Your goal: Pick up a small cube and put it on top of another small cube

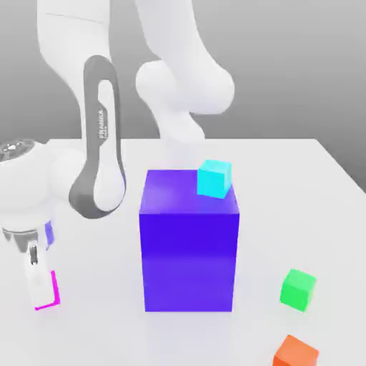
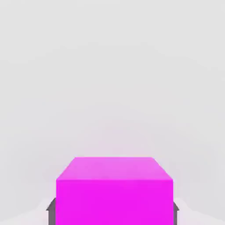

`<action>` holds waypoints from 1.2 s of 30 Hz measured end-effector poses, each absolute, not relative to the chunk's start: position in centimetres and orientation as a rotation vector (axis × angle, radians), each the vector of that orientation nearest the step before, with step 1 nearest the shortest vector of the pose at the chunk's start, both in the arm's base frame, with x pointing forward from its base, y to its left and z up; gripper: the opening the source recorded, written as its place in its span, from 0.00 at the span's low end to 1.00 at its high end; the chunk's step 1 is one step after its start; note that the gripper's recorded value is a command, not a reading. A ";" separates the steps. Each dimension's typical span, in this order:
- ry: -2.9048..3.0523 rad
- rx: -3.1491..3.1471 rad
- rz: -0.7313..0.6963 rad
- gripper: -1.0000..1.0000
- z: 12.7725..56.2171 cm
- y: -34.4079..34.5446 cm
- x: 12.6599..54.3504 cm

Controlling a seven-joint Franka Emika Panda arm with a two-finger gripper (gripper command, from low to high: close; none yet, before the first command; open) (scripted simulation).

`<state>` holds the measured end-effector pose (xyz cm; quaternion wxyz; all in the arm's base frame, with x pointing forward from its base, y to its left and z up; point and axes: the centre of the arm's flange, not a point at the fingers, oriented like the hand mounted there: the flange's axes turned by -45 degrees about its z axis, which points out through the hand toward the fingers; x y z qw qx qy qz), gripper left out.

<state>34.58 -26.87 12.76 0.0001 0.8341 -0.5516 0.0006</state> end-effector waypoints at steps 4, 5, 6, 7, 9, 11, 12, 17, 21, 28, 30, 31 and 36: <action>-1.737 2.620 0.004 0.00 15.9 -27.0 34.7; -1.736 2.620 0.004 0.00 17.0 -26.9 34.7; -1.735 2.620 0.003 0.00 18.1 -26.9 34.6; -1.729 2.623 0.026 0.00 19.2 -27.1 34.9; -1.700 2.631 0.140 0.00 21.8 -27.9 36.5; -1.663 2.632 0.271 0.00 24.6 -28.7 38.2; -1.640 2.634 0.330 0.00 26.0 -28.9 39.0; -1.475 2.736 0.461 0.00 29.7 -22.3 44.4; -1.351 2.813 0.521 0.00 31.8 -15.8 47.4; -1.117 2.940 0.571 0.00 33.9 -2.9 49.9; -1.011 3.004 0.516 0.00 33.1 3.4 49.1; -0.963 3.030 0.482 0.00 32.5 6.4 48.4; -0.730 3.106 0.296 0.00 29.2 19.1 42.1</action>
